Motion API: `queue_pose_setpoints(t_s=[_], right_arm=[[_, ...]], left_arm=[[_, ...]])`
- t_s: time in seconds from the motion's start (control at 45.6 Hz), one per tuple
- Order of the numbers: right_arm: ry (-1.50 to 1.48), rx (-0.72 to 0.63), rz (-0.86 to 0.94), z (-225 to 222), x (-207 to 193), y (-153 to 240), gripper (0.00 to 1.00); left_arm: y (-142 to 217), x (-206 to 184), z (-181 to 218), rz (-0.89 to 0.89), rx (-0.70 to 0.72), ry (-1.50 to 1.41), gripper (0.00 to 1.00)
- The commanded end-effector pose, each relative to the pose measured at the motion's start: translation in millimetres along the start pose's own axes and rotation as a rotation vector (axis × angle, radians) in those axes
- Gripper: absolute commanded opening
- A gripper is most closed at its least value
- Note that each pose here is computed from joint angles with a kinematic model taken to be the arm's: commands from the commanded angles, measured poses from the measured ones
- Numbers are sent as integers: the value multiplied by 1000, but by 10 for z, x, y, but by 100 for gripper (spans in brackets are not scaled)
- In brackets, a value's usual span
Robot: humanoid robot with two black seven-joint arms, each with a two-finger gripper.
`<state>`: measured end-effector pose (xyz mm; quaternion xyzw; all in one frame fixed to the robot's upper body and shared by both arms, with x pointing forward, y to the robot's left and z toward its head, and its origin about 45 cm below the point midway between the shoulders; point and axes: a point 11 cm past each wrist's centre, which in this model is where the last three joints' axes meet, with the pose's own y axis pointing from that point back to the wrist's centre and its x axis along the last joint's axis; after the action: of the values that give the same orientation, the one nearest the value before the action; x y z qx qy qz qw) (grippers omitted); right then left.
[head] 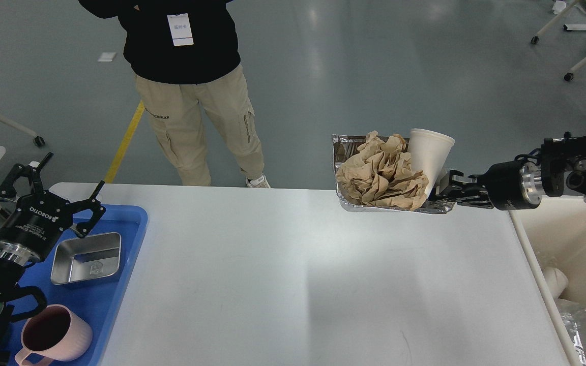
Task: Tidy desktop
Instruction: 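Carry the loaded foil tray with the right gripper toward the white bin, then drop the foil tray into the white bin with the right gripper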
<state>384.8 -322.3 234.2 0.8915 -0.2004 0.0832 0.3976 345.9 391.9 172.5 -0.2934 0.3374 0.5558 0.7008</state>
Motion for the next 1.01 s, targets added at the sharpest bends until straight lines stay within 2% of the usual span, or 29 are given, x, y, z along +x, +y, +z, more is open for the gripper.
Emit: queue_pose_setpoints(t_s=[0.0,0.395,0.724,0.987], right_arm=[[-55,-28,26,215,-5,204,0],[-318,-88,197,926,-90,966,0],[-540,-205,363,1648,-396,1631,0],[-721,-318,480,2234,-728,1964,0]], left_arm=[[-7,-11,-9,-3,1,2,98],[-66,-55,-19,-11,9,0,98],[-75,-80,-4,-21,10,-7,98],[-73,-89,-22,-25,12,-5,98]])
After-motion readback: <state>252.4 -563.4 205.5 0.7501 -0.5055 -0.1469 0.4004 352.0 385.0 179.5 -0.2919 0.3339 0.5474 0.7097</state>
